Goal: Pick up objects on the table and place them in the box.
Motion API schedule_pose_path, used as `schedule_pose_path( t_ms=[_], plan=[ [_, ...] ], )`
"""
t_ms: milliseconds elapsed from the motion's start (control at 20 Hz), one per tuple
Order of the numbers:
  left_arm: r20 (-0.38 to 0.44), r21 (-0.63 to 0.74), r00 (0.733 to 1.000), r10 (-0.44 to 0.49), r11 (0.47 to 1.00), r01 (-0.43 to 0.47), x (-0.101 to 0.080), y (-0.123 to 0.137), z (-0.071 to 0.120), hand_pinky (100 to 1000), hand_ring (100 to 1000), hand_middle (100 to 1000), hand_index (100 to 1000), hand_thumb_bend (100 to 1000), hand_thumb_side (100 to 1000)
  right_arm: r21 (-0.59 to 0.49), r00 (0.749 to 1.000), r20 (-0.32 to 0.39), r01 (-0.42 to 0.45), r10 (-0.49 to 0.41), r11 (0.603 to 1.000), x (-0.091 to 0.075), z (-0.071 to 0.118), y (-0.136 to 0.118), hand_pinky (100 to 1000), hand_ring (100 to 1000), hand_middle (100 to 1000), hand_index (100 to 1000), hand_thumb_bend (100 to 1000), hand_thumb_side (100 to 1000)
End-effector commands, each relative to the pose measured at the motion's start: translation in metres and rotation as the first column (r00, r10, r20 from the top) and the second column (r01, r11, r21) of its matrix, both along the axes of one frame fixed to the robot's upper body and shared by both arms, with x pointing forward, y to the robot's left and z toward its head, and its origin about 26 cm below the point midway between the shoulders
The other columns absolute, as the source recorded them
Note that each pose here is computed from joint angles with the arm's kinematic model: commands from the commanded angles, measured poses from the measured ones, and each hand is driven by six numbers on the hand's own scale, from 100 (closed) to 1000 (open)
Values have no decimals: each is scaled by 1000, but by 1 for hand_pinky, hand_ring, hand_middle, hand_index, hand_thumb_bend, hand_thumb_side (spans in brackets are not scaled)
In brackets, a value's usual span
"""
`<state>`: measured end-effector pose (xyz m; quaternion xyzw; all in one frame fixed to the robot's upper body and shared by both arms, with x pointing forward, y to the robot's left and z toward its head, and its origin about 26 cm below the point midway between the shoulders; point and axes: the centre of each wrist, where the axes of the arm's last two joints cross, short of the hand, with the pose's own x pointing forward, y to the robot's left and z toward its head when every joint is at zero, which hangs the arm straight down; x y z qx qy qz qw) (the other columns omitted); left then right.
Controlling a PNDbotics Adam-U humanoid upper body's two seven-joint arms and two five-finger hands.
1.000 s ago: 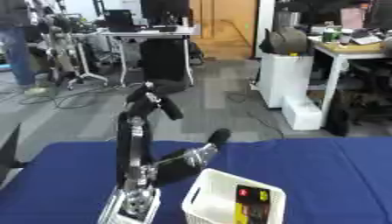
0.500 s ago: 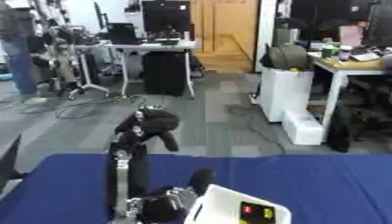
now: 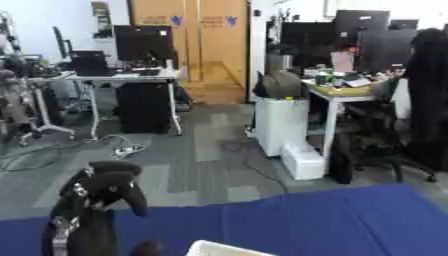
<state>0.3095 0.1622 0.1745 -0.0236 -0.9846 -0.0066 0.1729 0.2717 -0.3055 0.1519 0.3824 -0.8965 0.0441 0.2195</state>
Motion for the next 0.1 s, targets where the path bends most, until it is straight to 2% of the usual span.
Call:
schedule_pose_path(
  t_ms=[50, 100],
  plan=[
    [10, 22, 1000, 4, 1000, -4, -1, 6, 6, 228, 333, 594, 681, 516, 464, -24, 1000, 26, -4, 5, 1000, 0, 6, 0, 171, 313, 321, 481, 100, 1000],
    [4, 31, 1000, 10, 999, -10, 0, 7, 5, 230, 336, 597, 682, 515, 470, -26, 1000, 30, -4, 5, 1000, 0, 7, 0, 171, 313, 321, 481, 100, 1000]
  ],
)
